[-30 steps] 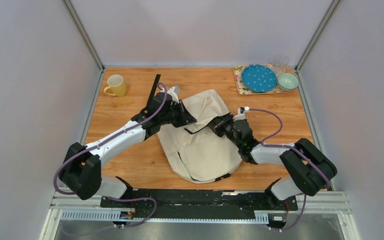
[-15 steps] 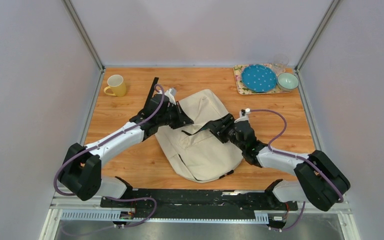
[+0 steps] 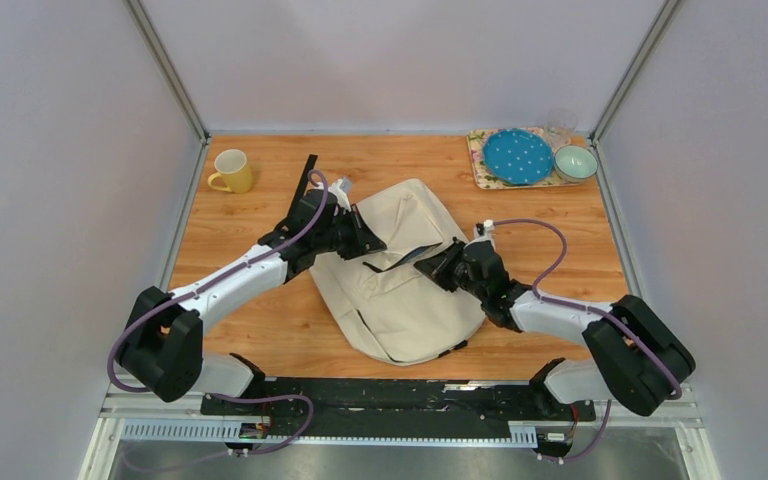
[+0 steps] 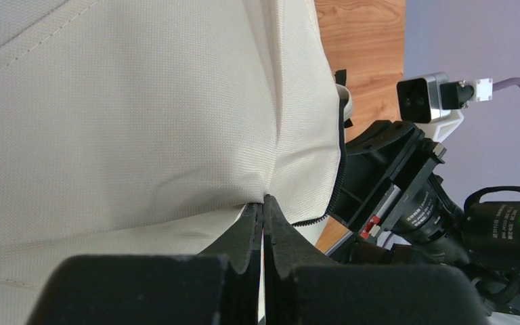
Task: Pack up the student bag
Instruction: Place the personal item in the student bag, then zip the student bag at the center of the board.
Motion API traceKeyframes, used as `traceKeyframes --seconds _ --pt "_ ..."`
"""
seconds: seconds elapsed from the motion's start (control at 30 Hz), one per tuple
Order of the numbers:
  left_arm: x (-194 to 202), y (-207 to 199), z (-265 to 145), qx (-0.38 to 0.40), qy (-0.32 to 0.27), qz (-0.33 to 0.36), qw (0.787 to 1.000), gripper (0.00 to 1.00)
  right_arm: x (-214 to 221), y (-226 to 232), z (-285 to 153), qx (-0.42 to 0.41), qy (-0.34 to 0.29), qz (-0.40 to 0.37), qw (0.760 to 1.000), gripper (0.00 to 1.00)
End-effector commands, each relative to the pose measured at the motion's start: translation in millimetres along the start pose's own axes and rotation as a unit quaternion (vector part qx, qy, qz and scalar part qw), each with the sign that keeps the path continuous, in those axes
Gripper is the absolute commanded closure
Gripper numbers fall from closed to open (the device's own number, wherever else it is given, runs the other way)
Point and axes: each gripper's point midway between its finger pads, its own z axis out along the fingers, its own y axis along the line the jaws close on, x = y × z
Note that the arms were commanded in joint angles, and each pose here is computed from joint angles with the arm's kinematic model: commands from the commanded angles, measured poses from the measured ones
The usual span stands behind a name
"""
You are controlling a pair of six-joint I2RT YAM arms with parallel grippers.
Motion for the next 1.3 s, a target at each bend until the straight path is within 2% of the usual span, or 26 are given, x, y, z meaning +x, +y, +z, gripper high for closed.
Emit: traceKeyframes --seconds 0.0,0.43,0.57,0.6,0.7,0.77,0.8,0.87,0.9,0.93,1.0,1.13,1.27 --pt "2.6 -5.1 -8.0 0.015 0.004 0.006 1.0 1.0 -8.1 32.3 16.3 -0.038 -0.003 -0.009 0.999 0.98" --pt "6.2 0.4 -7.4 0.009 0.008 0.004 1.0 1.0 -21.7 72.2 51.6 -0.117 -0.025 0.032 0.992 0.98" --pt "7.7 5.1 -6.0 0.002 0.009 0.002 1.0 1.0 -18.1 67.2 44.5 -0.125 -0.019 0.017 0.992 0.85" --pt "8.4 7.2 -6.2 0.0 0.009 0.001 1.0 1.0 -16.9 65.0 40.7 -0.123 -0.017 0.01 0.992 0.78" --pt "10.5 14.1 -5.4 -0.008 0.013 -0.001 1.0 1.0 -12.4 51.9 20.9 -0.103 -0.013 -0.017 0.994 0.66" --pt "12.0 15.8 -4.5 -0.008 0.018 -0.003 1.0 0.95 -7.3 33.1 10.3 -0.061 -0.002 -0.05 0.997 0.61" --pt "12.1 16.8 -4.1 -0.008 0.019 -0.003 1.0 0.88 -12.2 39.6 -1.3 -0.062 -0.011 -0.065 0.996 0.59" --pt "12.4 17.6 -2.9 -0.008 0.024 -0.002 1.0 0.82 -6.0 13.3 -13.2 -0.005 0.006 -0.1 0.995 0.58" --pt "11.3 17.1 -2.5 -0.008 0.023 0.0 1.0 0.78 -11.5 18.1 -26.2 -0.01 -0.006 -0.11 0.994 0.58" --pt "12.5 19.5 -1.2 -0.013 0.026 0.0 1.0 0.76 -14.2 -1.4 -33.2 0.029 -0.014 -0.116 0.993 0.57" --pt "10.8 18.9 0.1 -0.016 0.03 0.004 0.999 0.69 -26.0 -11.5 -47.3 0.053 -0.047 -0.125 0.99 0.54" --pt "19.2 22.4 8.8 -0.019 0.059 0.004 0.998 0.68 -43.6 -16.6 -78.1 0.067 -0.095 -0.136 0.984 0.51" --pt "20.8 10.7 15.1 -0.013 0.071 0.03 0.997 0.67 -54.1 -11.2 -83.8 0.066 -0.119 -0.141 0.981 0.48"
